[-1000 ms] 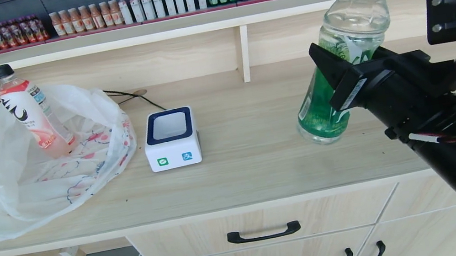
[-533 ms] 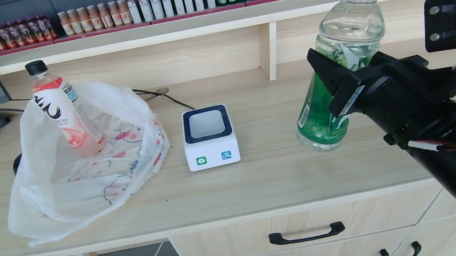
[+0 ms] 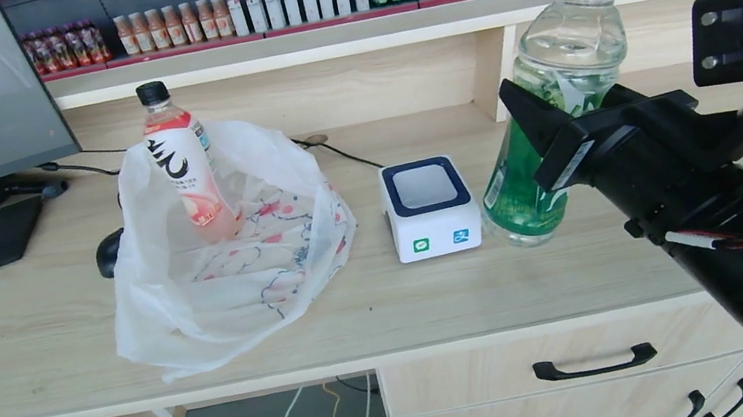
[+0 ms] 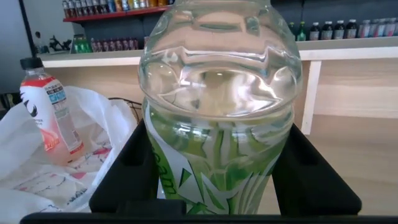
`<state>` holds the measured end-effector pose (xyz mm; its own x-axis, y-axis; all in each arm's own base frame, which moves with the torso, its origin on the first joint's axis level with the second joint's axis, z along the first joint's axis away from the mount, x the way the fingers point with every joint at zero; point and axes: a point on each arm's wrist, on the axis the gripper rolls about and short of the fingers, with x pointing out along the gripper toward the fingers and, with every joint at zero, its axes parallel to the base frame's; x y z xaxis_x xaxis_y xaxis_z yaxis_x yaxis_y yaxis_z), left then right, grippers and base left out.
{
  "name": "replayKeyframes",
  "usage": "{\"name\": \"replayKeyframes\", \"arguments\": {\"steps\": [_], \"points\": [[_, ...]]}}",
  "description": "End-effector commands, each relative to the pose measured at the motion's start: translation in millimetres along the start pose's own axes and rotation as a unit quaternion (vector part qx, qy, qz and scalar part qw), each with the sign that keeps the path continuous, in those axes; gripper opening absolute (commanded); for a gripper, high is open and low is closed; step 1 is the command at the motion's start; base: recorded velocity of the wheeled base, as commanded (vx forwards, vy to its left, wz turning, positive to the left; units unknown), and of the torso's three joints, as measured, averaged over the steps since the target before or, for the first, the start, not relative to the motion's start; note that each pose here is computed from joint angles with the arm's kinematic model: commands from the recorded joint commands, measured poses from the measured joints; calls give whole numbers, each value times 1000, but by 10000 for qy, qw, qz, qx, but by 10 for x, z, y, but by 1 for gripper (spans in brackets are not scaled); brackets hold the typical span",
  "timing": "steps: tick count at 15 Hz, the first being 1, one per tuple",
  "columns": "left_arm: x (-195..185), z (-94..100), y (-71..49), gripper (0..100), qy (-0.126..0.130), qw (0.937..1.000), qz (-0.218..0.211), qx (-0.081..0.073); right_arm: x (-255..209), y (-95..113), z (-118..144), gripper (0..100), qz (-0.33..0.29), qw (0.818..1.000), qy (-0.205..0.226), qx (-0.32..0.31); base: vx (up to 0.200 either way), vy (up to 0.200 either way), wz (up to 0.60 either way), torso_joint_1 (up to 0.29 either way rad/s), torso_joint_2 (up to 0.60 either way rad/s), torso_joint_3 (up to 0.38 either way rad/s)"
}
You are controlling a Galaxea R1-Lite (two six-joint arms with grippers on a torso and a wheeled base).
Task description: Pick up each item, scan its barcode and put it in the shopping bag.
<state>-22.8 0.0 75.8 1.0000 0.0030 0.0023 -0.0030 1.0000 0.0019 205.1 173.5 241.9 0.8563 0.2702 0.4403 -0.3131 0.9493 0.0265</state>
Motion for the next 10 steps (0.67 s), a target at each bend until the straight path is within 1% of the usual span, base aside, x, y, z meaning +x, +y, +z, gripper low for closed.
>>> {"name": "replayKeyframes", "arguments": {"steps": [1, 3, 6, 9, 10], "points": [[0, 0, 0, 100, -4, 10000, 0, -2, 9, 7, 37, 0, 11, 10000, -48, 25, 0, 200, 0, 7, -2, -2], [0, 0, 0, 100, -4, 10000, -15, 6, 46, 14, 85, 0, -8, 9999, -153, 7, 0, 0, 0, 0, 0, 0], [0, 0, 0, 100, -4, 10000, 0, 6, 82, 28, 98, 0, 9, 9996, -208, -212, 0, 0, 0, 0, 0, 0], [0, 0, 0, 100, -4, 10000, 0, 6, 268, 79, 214, 0, -91, 9978, -553, -348, 0, 0, 0, 0, 0, 0], [0, 0, 0, 100, -4, 10000, 0, 6, 369, 114, 252, 0, -134, 9959, -683, -585, 0, 0, 0, 0, 0, 0]]}}
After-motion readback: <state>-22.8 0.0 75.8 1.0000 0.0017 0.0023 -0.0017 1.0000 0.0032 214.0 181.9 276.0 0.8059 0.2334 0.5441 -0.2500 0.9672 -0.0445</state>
